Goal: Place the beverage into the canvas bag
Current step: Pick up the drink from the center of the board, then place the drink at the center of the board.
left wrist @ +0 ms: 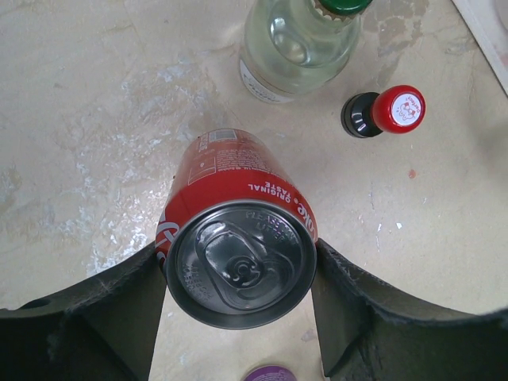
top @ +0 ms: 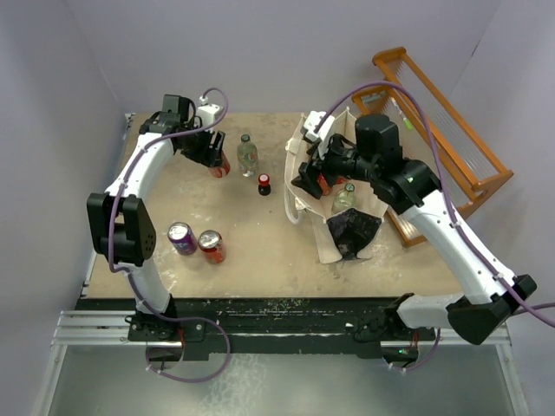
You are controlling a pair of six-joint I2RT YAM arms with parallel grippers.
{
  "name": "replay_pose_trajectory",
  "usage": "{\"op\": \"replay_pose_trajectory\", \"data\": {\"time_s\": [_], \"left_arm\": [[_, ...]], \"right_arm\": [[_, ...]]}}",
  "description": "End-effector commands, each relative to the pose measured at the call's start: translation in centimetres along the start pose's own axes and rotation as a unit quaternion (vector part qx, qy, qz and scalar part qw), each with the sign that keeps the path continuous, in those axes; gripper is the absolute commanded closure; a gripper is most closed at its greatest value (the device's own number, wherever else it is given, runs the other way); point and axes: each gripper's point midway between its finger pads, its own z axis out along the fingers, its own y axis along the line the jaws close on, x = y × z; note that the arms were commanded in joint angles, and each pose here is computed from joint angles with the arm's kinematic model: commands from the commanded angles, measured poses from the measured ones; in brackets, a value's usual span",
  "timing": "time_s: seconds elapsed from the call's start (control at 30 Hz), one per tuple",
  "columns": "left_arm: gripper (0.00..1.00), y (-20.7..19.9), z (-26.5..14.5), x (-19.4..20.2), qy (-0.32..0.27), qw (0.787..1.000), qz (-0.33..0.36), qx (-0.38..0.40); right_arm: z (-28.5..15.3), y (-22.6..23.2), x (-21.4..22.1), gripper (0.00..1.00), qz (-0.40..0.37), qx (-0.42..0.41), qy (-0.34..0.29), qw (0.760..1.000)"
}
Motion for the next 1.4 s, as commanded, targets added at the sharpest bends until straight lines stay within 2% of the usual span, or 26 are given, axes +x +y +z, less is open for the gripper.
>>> {"op": "replay_pose_trajectory", "data": {"time_s": [0.0, 0.27, 0.43, 0.57, 0.7, 0.83, 0.97, 1.27, 1.37], "left_arm": [[1.00, -1.1, -3.3, -4.8, -0.088, 0.996, 0.024, 0.004], [1.00, -1.9, -5.1, -5.2, -0.102, 0.994, 0.024, 0.006], [1.00, -4.1, -6.0, -4.7, -0.113, 0.992, 0.044, 0.041], [1.00, -9.3, -5.5, -2.0, -0.094, 0.982, 0.110, 0.117], [1.00, -15.9, -5.0, 1.4, -0.078, 0.959, 0.206, 0.177], [1.00, -19.1, -3.9, 4.1, -0.050, 0.948, 0.237, 0.206], [1.00, -20.5, -2.2, 5.5, -0.027, 0.941, 0.265, 0.209], [1.00, -20.7, 1.6, 8.1, 0.051, 0.934, 0.295, 0.196], [0.95, -20.9, 2.0, 8.4, 0.058, 0.931, 0.308, 0.187]], "right_arm": [[0.9, 1.2, 0.5, 0.18, 0.025, 0.000, 0.033, 0.999], [2.9, 1.8, 2.7, 0.21, 0.051, 0.039, 0.064, 0.996], [3.3, 1.2, 4.9, 0.25, 0.055, 0.068, 0.095, 0.992], [3.0, 1.2, 5.7, 0.26, 0.053, 0.070, 0.107, 0.990], [2.1, 1.7, 4.8, 0.26, 0.051, 0.062, 0.087, 0.993], [0.6, 1.9, 3.3, 0.26, 0.060, 0.070, 0.053, 0.994], [-0.4, 1.7, 2.7, 0.26, 0.073, 0.085, 0.037, 0.993], [-1.2, 0.9, 2.7, 0.26, 0.057, 0.109, 0.029, 0.992], [-1.3, 0.6, 2.8, 0.26, 0.052, 0.114, 0.026, 0.992]]}}
